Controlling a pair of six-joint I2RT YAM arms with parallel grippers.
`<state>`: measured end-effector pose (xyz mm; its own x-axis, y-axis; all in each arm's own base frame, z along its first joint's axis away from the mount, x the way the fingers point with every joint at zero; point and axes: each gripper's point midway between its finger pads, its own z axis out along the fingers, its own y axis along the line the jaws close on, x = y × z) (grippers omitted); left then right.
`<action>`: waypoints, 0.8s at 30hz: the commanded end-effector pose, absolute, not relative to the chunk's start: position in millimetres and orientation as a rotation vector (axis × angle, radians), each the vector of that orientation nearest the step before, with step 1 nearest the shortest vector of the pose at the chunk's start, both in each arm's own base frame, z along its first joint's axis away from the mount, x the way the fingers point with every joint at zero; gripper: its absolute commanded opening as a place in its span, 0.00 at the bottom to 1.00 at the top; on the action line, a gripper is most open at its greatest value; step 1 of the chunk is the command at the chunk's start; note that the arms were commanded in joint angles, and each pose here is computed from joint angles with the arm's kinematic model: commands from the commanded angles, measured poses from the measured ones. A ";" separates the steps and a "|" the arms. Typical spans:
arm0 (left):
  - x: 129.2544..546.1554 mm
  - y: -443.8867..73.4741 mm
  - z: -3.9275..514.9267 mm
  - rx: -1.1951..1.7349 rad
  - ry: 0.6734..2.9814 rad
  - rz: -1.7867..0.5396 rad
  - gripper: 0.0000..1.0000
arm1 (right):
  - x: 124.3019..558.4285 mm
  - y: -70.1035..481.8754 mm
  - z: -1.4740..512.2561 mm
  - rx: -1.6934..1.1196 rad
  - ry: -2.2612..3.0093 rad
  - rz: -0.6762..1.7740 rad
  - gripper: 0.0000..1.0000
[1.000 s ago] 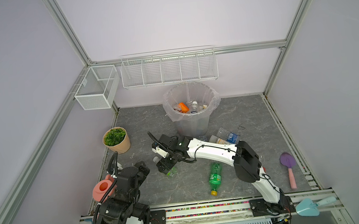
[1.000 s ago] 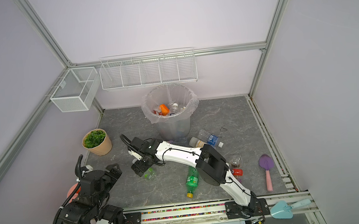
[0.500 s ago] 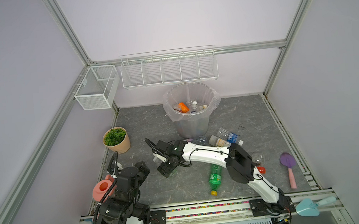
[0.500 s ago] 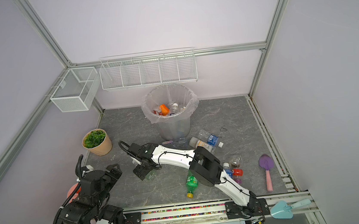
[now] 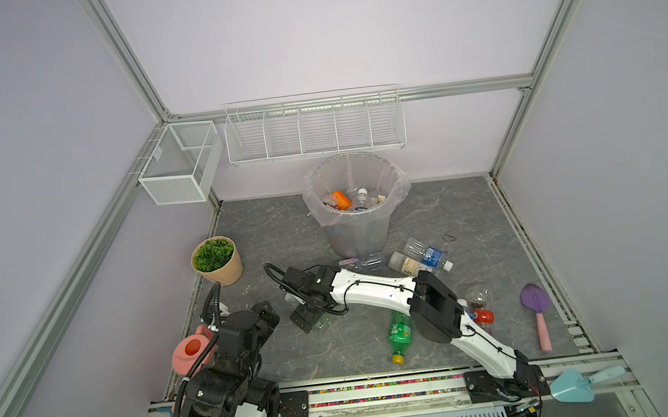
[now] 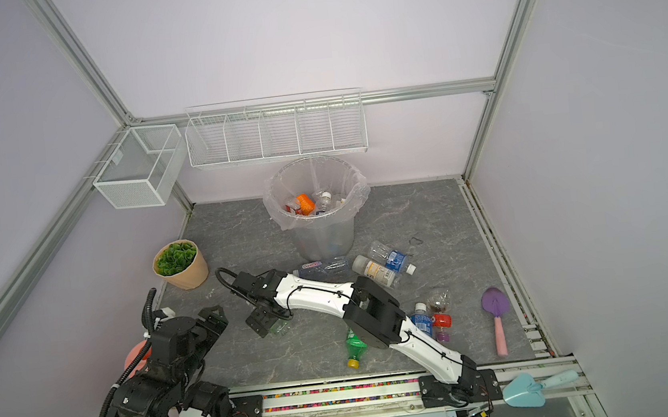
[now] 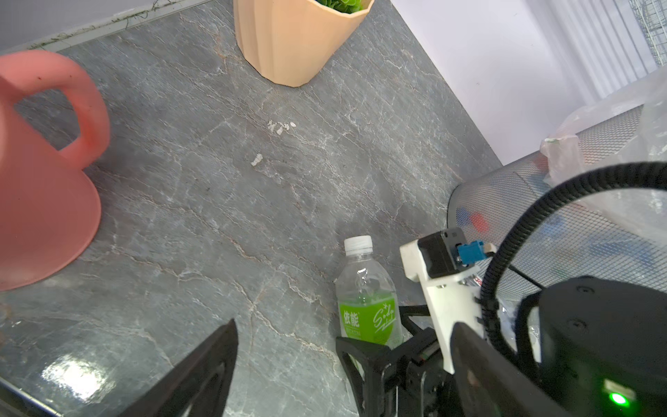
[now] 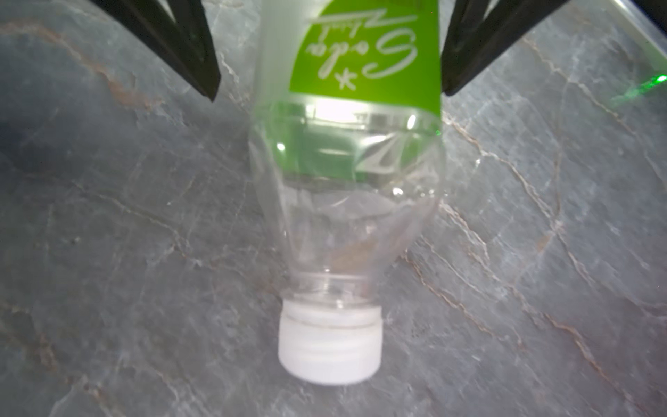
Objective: Throw the plastic bottles in the bin
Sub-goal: 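Close the right gripper on the green-labelled soda bottle and lift it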
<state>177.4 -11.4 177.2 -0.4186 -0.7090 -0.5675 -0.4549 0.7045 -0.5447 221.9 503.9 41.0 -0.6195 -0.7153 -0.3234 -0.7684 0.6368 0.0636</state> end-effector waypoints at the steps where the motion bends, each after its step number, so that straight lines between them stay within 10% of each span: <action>1: 173.9 -7.9 172.4 -0.910 2.086 -0.379 0.91 | 220.7 498.9 31.2 -1.216 2.614 0.234 0.85; 11: 173.8 -8.1 173.4 -0.908 2.083 -0.383 0.90 | 219.6 501.5 39.4 -1.208 2.606 0.259 0.38; 24: 173.7 -8.0 174.5 -0.907 2.082 -0.383 0.89 | 229.9 503.4 129.8 -1.161 2.433 0.345 0.26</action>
